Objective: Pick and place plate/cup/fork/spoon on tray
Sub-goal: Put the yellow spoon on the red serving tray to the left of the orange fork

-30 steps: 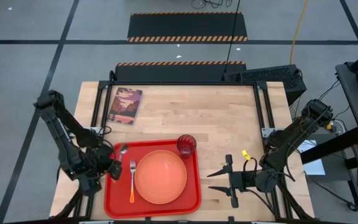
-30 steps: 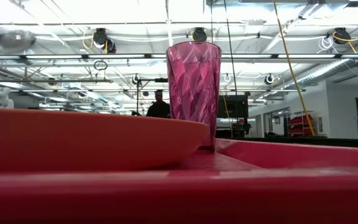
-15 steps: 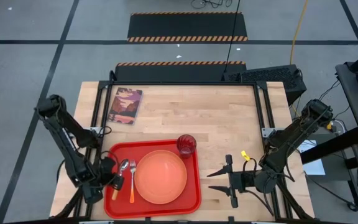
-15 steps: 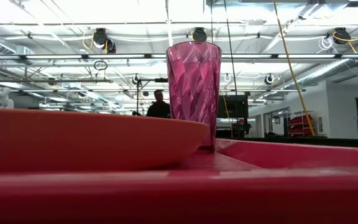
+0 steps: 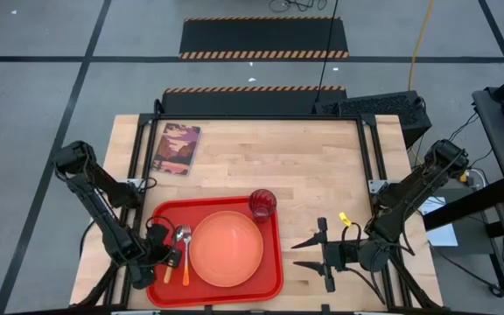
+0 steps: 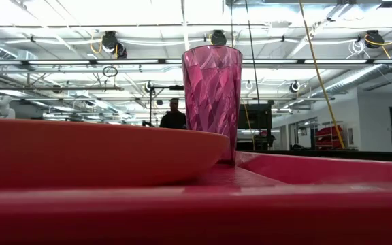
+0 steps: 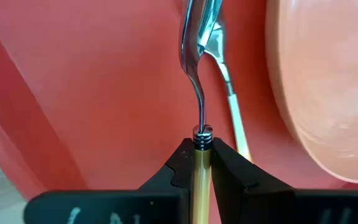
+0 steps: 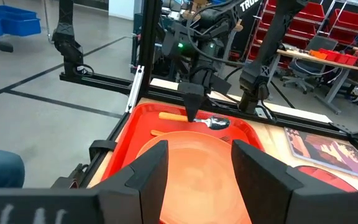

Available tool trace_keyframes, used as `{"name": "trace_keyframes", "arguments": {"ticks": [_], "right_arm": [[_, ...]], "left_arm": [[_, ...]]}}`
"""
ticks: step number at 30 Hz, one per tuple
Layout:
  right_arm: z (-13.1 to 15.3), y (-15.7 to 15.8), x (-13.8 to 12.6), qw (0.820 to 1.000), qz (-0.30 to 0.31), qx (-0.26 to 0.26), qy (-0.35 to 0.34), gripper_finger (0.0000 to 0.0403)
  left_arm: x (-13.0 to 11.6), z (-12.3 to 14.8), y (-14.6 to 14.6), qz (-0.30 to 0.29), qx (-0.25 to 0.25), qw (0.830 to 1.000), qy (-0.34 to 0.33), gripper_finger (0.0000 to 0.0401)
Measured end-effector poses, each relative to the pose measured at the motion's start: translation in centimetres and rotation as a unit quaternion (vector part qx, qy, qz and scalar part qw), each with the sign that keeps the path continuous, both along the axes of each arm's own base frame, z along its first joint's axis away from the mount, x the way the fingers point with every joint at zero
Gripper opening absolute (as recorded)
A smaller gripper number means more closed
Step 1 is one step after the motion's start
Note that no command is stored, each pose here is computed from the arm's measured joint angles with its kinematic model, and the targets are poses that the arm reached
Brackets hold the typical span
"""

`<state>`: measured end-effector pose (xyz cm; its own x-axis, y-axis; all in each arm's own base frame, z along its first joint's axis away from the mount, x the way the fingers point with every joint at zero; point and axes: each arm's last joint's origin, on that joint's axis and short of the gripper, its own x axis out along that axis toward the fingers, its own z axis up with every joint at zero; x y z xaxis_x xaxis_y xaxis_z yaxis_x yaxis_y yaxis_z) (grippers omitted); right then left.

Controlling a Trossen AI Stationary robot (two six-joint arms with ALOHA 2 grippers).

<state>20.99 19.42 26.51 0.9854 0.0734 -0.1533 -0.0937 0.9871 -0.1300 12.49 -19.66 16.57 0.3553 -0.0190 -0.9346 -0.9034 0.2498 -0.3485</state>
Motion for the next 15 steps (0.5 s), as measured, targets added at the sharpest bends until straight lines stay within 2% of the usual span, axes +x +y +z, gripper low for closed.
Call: {"name": "trace_keyframes", "arguments": {"ticks": [5, 11, 15], "right_arm": [[0.0, 0.0, 0.0, 1.0, 0.0, 0.004, 0.0, 0.0169], [0.0, 0.0, 0.0, 1.0, 0.0, 0.004, 0.0, 0.0169], [0.0, 0.0, 0.0, 1.0, 0.001, 0.004, 0.0, 0.0169]], "left_arm": [[-0.1, -0.1, 0.4, 0.007, -0.01, 0.999, 0.051, 0.0033], [0.5, -0.2, 1.2, 0.028, 0.011, 0.998, 0.057, 0.0035], [0.7, -0.2, 1.7, 0.037, 0.02, 0.997, 0.063, 0.0054]]}}
